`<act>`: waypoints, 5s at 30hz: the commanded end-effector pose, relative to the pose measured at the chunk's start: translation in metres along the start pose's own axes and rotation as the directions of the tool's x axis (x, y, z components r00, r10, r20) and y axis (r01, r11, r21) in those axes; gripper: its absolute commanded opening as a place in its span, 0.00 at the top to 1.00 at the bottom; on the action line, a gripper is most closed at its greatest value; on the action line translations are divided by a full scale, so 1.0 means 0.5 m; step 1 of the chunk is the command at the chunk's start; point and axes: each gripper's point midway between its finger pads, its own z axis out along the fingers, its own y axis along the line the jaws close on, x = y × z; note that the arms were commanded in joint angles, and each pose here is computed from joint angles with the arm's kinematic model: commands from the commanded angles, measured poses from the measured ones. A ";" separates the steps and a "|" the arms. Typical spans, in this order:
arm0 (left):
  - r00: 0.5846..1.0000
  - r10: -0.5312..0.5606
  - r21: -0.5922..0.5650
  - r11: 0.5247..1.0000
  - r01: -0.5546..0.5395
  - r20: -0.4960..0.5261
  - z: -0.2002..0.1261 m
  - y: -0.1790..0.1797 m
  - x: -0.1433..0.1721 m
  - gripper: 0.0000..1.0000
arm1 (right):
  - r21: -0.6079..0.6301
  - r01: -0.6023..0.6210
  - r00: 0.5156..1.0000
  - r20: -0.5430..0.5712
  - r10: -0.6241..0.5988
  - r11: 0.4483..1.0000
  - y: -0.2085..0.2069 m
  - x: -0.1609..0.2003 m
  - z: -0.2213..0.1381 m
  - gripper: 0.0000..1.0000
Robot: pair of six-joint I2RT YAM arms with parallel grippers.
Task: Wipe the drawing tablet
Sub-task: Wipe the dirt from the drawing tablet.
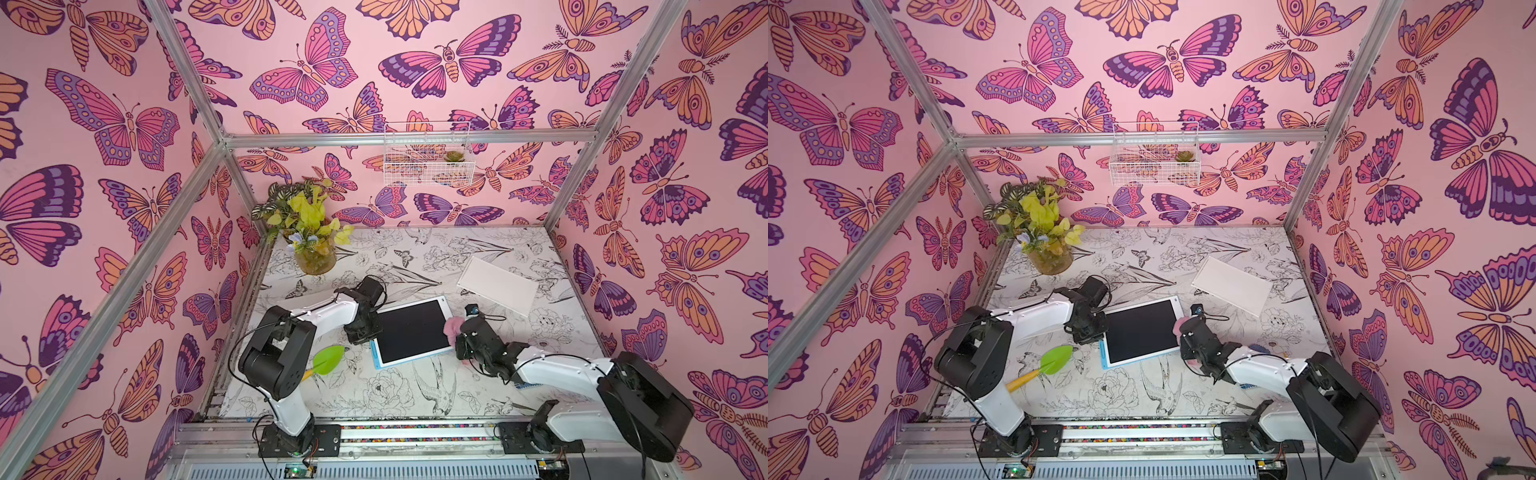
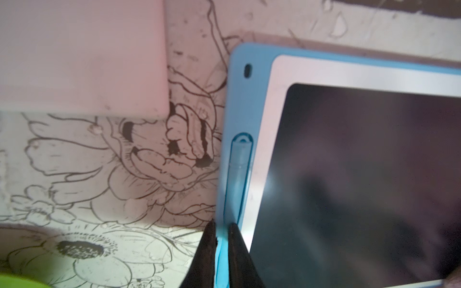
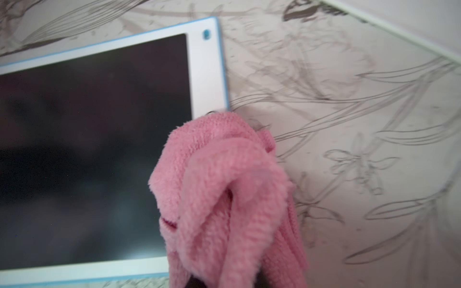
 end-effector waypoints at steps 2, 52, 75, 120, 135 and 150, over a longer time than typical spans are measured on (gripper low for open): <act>0.989 -0.016 -0.187 0.982 -0.011 -0.145 0.076 0.099 0.076 0.88 | -0.089 0.099 0.995 -0.018 -0.101 0.991 0.050 0.019 -0.009 1.00; 0.979 0.131 -0.077 0.987 -0.144 -0.159 0.116 0.074 0.082 0.89 | -0.096 0.156 0.985 0.094 -0.147 0.983 0.222 -0.089 0.155 1.00; 0.973 0.156 -0.034 0.986 -0.164 -0.168 0.121 0.058 0.080 0.90 | -0.199 0.179 0.981 0.112 -0.159 0.964 0.257 -0.176 0.184 1.00; 0.977 0.059 -0.049 0.996 -0.070 -0.204 0.127 0.075 0.086 0.93 | -0.096 0.080 0.992 0.106 -0.069 0.992 0.146 -0.140 0.166 1.00; 0.977 0.057 -0.047 0.997 -0.068 -0.207 0.127 0.068 0.083 0.94 | -0.187 0.203 0.978 0.084 -0.191 0.961 0.259 -0.053 0.116 1.00; 0.975 0.061 -0.053 0.996 -0.074 -0.212 0.127 0.065 0.079 0.94 | -0.222 0.298 0.954 0.109 -0.280 0.928 0.311 0.002 0.053 1.00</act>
